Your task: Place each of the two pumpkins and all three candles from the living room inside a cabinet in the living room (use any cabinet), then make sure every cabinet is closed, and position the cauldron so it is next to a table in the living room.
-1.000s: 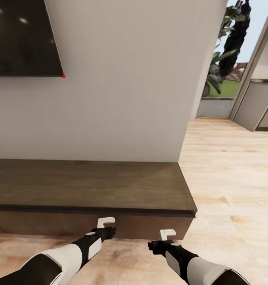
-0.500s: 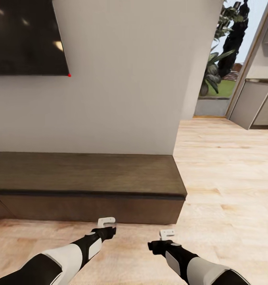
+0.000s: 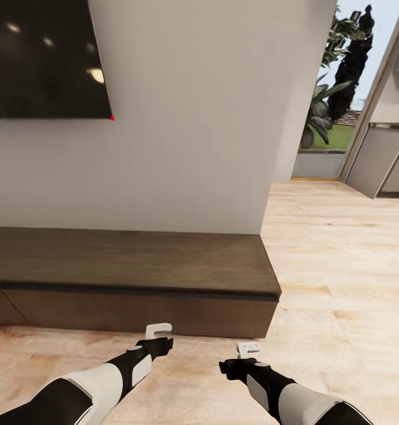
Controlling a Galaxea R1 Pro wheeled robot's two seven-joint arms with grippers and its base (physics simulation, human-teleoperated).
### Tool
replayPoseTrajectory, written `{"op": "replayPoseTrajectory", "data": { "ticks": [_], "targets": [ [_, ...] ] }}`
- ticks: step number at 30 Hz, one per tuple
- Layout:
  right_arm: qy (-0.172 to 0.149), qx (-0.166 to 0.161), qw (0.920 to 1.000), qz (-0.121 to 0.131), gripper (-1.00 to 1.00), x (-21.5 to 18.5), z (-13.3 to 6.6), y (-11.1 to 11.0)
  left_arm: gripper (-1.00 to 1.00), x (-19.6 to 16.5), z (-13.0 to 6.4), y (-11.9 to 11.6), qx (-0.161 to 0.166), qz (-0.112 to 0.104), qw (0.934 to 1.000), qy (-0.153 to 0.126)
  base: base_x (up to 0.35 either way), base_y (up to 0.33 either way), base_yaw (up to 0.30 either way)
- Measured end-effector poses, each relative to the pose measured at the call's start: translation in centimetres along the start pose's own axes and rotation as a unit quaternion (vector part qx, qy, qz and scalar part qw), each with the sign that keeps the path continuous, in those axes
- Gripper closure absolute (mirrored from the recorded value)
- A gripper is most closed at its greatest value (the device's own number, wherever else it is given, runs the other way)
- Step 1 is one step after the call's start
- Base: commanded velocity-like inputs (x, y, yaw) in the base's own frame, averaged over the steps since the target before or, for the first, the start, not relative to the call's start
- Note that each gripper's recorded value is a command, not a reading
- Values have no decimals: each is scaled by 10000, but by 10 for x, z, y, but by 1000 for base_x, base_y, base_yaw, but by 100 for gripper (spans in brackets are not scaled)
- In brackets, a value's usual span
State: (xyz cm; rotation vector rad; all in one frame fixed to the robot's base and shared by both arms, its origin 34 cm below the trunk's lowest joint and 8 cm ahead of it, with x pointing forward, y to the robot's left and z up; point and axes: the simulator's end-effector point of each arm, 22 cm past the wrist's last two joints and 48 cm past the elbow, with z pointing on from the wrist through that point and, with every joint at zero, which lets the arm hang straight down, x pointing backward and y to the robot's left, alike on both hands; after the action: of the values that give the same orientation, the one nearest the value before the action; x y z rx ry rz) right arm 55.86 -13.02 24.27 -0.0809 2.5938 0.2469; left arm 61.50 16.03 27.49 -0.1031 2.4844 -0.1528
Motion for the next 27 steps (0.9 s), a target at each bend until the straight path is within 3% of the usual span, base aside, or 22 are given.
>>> {"op": "replayPoseTrajectory", "data": {
  "ticks": [20, 27],
  "targets": [
    [-77, -8, 10000, -11, -100, -8, -4, 2, -100, -6, -4, -2, 8, -104, 9999, -60, 0, 0, 92],
    [-154, -11, 9999, -25, -100, -15, -9, 3, -100, -13, -9, -1, -3, -445, 9989, -113, 0, 0, 181]
  ]
}}
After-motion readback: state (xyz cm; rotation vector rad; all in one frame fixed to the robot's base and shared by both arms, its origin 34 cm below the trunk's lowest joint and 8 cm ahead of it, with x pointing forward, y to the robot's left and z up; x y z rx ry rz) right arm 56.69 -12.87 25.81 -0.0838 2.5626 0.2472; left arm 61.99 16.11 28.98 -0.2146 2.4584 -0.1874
